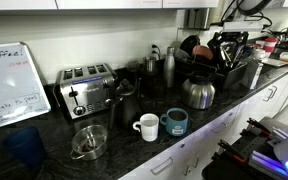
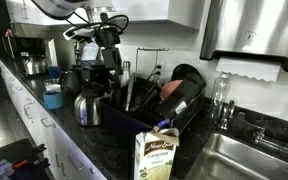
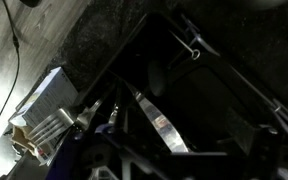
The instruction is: Remove the knife from the dish rack and place it on the counter
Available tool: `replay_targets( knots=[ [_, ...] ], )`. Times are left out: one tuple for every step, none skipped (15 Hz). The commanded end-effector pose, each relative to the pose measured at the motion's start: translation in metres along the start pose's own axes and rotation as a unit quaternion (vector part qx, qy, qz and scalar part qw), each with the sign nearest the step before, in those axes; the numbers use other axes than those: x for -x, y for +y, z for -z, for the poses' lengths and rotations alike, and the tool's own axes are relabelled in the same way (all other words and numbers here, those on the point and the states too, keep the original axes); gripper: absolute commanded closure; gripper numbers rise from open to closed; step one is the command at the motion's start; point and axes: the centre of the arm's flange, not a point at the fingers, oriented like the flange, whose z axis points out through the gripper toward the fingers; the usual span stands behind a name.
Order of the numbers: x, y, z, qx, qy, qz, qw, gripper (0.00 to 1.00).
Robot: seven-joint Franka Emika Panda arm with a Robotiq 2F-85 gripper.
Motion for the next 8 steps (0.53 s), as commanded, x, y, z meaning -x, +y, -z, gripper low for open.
replay_targets(
  knots=[
    [-0.019,-0.008,-0.014,0.021,0.016,-0.047,0.9985,0.00],
    [-0.009,0.001,-0.007,0.010,0.009,-0.029,0.9995,0.00],
    [-0.011,0.000,-0.012,0.014,0.008,-0.037,0.9992,0.00],
    [-0.012,-0.001,-0.014,0.015,0.006,-0.040,0.9991,0.00],
    [-0.013,-0.002,-0.015,0.015,0.006,-0.042,0.9990,0.00],
    [-0.014,-0.002,-0.014,0.014,0.007,-0.043,0.9989,0.00],
    [-0.014,-0.002,-0.013,0.014,0.007,-0.043,0.9989,0.00],
    [-0.014,-0.002,-0.013,0.014,0.007,-0.044,0.9989,0.00]
  ],
)
